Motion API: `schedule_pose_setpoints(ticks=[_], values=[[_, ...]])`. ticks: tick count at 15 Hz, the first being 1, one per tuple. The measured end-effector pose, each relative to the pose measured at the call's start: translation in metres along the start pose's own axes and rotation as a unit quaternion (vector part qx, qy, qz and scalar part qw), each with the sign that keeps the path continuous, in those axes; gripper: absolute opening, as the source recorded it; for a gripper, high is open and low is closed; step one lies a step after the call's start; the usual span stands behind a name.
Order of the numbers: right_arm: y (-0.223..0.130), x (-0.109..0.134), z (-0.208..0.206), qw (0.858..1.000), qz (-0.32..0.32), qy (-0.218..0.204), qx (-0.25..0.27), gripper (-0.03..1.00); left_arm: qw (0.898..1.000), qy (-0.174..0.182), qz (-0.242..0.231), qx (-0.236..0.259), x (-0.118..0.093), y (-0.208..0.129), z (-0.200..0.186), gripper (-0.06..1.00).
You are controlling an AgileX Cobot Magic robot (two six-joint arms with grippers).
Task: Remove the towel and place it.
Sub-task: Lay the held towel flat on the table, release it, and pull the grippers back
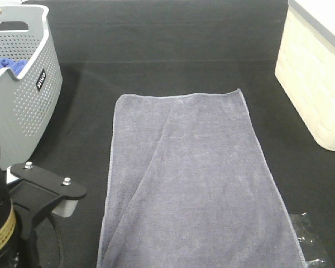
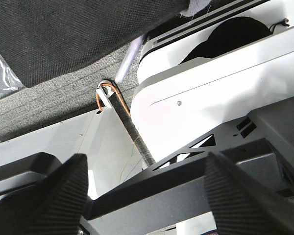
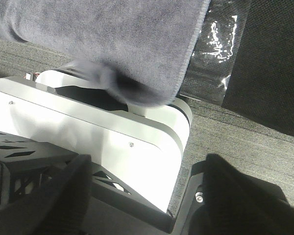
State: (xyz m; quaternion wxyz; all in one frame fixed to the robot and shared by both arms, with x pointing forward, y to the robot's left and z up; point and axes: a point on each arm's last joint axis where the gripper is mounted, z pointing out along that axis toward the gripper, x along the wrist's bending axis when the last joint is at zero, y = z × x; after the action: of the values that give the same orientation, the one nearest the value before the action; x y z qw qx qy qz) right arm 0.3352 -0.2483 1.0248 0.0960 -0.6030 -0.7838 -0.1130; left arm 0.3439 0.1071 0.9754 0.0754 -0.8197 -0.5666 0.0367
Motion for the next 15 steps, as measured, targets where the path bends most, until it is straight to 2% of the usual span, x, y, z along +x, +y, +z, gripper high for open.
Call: schedule_pose_setpoints(ticks=[4,6,8,9,11,13,15], values=[[0.000,0.000,0.000,1.000,0.000,0.000,0.000,0.62,1.000,0.005,0.007,-0.019,0.001,0.003,0.000,0.65],[0.001,0.000,0.000,1.000,0.000,0.000,-0.003,0.62,0.999,0.019,0.020,-0.045,0.003,0.009,-0.003,0.65],[0.005,0.000,-0.002,1.000,-0.001,-0.002,-0.028,0.62,0.994,0.029,0.039,-0.094,0.000,0.020,-0.017,0.65],[0.009,0.001,-0.005,0.999,-0.002,-0.003,-0.039,0.62,0.990,0.031,0.050,-0.129,-0.002,0.028,-0.027,0.65],[0.020,0.003,-0.014,0.998,-0.006,-0.004,-0.062,0.62,0.980,0.010,0.044,-0.196,-0.002,0.047,-0.049,0.65],[0.034,0.005,-0.022,0.996,-0.008,-0.005,-0.085,0.62,0.968,-0.020,0.014,-0.250,0.012,0.071,-0.070,0.65],[0.051,0.006,-0.028,0.994,-0.008,-0.008,-0.107,0.62,0.950,-0.042,-0.014,-0.309,0.035,0.094,-0.089,0.65]])
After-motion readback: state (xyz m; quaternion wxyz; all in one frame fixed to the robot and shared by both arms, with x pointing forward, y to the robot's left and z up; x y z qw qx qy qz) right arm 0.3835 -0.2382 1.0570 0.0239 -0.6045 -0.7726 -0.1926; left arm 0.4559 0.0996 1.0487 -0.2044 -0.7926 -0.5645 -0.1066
